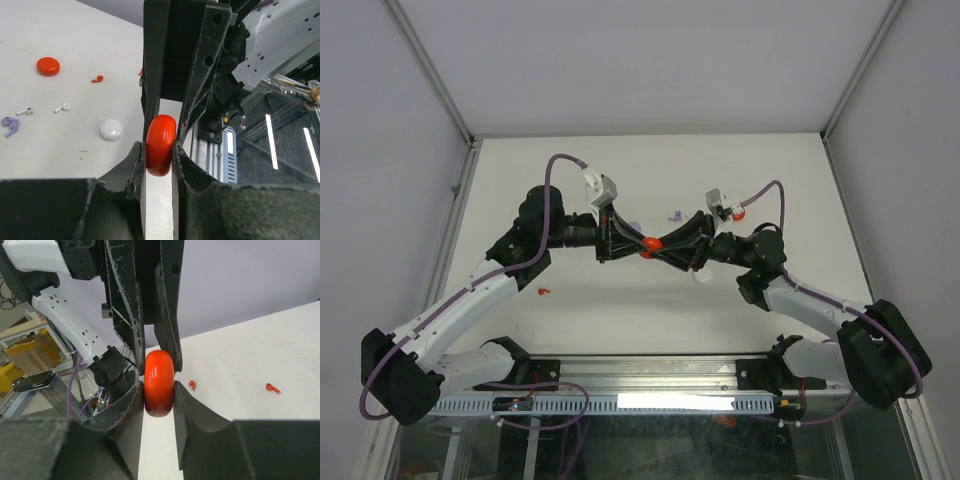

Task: Insert the wireless bluetooth earbuds into the charging case
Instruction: Pick up the charging case at the center of the board.

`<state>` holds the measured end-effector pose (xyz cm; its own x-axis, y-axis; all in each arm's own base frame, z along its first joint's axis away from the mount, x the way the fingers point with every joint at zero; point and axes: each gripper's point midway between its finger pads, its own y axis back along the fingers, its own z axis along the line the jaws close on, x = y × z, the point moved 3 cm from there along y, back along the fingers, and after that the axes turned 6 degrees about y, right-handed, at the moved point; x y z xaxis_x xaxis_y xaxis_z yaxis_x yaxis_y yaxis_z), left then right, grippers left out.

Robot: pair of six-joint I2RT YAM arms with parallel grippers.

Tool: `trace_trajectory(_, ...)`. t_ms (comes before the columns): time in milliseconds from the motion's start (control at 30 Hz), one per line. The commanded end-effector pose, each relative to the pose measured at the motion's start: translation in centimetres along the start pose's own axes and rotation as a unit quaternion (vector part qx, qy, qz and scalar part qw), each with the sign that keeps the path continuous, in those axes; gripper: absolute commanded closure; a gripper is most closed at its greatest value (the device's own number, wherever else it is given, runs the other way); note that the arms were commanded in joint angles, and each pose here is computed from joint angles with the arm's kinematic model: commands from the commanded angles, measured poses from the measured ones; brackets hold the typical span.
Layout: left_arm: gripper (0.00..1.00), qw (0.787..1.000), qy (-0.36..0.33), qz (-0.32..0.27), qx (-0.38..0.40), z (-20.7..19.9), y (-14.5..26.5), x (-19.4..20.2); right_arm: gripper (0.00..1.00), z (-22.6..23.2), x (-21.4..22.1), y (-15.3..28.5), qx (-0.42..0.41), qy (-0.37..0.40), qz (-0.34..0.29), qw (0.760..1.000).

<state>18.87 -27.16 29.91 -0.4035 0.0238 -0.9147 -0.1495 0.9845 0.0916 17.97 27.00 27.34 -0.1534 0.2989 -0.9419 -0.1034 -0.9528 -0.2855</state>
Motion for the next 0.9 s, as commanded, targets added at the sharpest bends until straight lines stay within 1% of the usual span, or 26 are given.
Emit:
trace_trajectory(0, 1.00, 0.999, -0.042, 0.012, 0.000, 0.05, 0.14, -1.27, 0.67, 0.99, -1.35, -0.75, -0.043, 0.043, 0.028, 0.998)
trace_trajectory(33, 1.00, 0.999, -0.043, 0.020, -0.002, 0.17, 0.15, -1.19, 0.63, 0.98, -1.28, -0.73, -0.044, 0.045, 0.035, 0.997)
trace_trajectory(133, 1.00, 0.998, -0.042, 0.038, -0.011, 0.49, 0.19, -0.94, 0.62, 1.00, -1.29, -0.71, -0.038, 0.032, 0.050, 0.998)
trace_trajectory(167, 1.00, 0.998, -0.044, 0.039, -0.013, 0.54, 0.23, -0.96, 0.57, 0.91, -1.19, -0.64, -0.039, 0.048, 0.055, 0.997)
trace_trajectory(200, 1.00, 0.998, -0.046, 0.041, -0.014, 0.52, 0.24, -0.99, 0.55, 0.78, -1.17, -0.64, -0.038, 0.061, 0.058, 0.996)
trace_trajectory(300, 1.00, 0.997, -0.052, 0.046, -0.017, 0.51, 0.36, -1.19, 0.53, 0.66, -1.07, -0.58, -0.036, 0.066, 0.065, 0.995)
trace_trajectory(533, 1.00, 0.996, -0.065, 0.053, -0.015, 0.14, 0.44, -1.68, 0.54, 0.46, -0.77, -0.73, -0.042, 0.067, 0.074, 0.994)
trace_trajectory(867, 1.00, 0.996, -0.071, 0.058, -0.007, -0.16, 0.07, -1.44, 0.57, 0.28, -0.64, -1.06, -0.050, 0.063, 0.069, 0.994)
